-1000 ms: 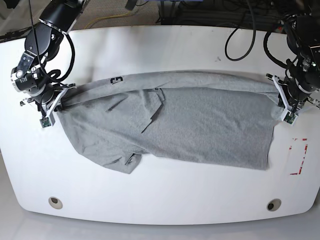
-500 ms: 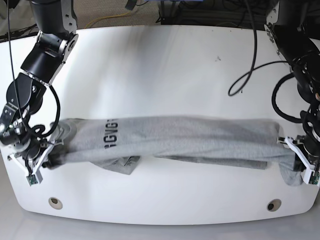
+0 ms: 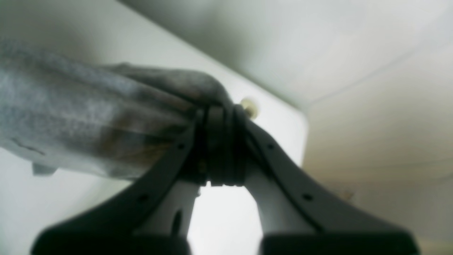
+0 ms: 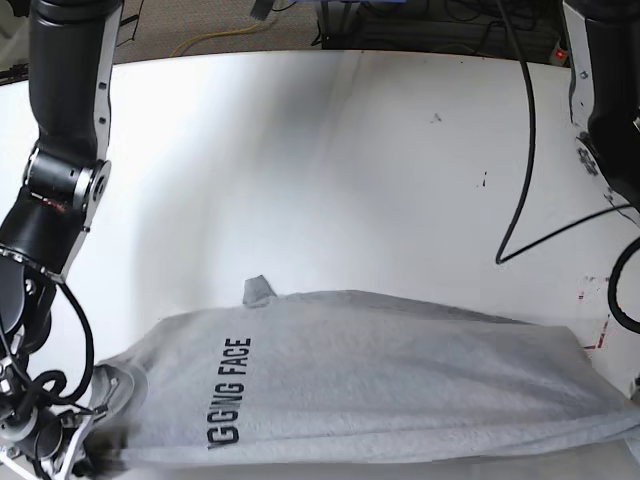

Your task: Fold the T-shirt properly

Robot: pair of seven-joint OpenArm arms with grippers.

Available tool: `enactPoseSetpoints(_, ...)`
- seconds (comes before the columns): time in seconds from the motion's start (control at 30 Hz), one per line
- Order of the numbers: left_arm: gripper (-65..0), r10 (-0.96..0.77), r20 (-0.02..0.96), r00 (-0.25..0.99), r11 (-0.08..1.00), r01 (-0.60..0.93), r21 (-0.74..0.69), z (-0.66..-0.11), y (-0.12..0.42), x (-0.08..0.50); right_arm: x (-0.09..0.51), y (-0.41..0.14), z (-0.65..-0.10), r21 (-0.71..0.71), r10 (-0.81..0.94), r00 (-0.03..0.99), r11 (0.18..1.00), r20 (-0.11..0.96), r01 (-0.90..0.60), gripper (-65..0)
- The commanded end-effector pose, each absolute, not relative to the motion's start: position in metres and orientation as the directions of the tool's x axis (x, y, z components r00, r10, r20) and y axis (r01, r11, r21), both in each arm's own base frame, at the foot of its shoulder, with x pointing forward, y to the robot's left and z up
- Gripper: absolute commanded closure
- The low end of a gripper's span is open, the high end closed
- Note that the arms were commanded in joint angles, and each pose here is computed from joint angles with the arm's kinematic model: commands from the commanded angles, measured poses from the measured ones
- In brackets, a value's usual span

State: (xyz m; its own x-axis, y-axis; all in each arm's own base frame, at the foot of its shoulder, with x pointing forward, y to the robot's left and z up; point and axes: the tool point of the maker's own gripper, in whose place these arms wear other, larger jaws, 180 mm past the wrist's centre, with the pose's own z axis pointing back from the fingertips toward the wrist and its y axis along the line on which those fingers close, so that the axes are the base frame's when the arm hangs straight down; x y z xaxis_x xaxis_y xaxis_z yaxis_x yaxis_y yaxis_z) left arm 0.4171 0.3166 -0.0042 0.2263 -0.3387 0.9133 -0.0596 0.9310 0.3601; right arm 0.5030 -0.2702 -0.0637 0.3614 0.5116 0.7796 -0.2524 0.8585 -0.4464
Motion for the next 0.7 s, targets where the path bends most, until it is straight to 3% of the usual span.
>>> enactPoseSetpoints(0.0,-1.0,-0.363,0.925,0.116,0.916,-0.137,0.377,0.062,0.332,0.416,0.505,-0.27,0.011,-0.518,0.547,0.235,0.837,0.803,-0.179,0.0)
enactPoseSetpoints(0.17,-1.0,-0.413,0.91,0.041,0.895,-0.164,0.414,0.111,0.327,0.411,0.5,-0.257,0.072,-0.592,0.608,0.14,0.794,0.782,-0.137,0.0)
enactPoseSetpoints(0.3,-1.0,-0.467,0.883,0.046,0.87,-0.156,0.468,0.114,0.323,0.409,0.486,-0.25,0.093,-0.636,0.643,0.093,0.766,0.76,-0.093,0.0)
enactPoseSetpoints(0.43,-1.0,-0.52,0.848,0.101,0.833,-0.159,0.529,0.108,0.322,0.4,0.476,-0.25,0.066,-0.665,0.672,0.111,0.74,0.732,-0.098,0.0)
enactPoseSetpoints(0.67,-1.0,-0.664,0.719,0.203,0.726,-0.055,0.686,0.044,0.3,0.394,0.447,-0.264,-0.026,-0.643,0.658,0.216,0.752,0.721,-0.142,0.0)
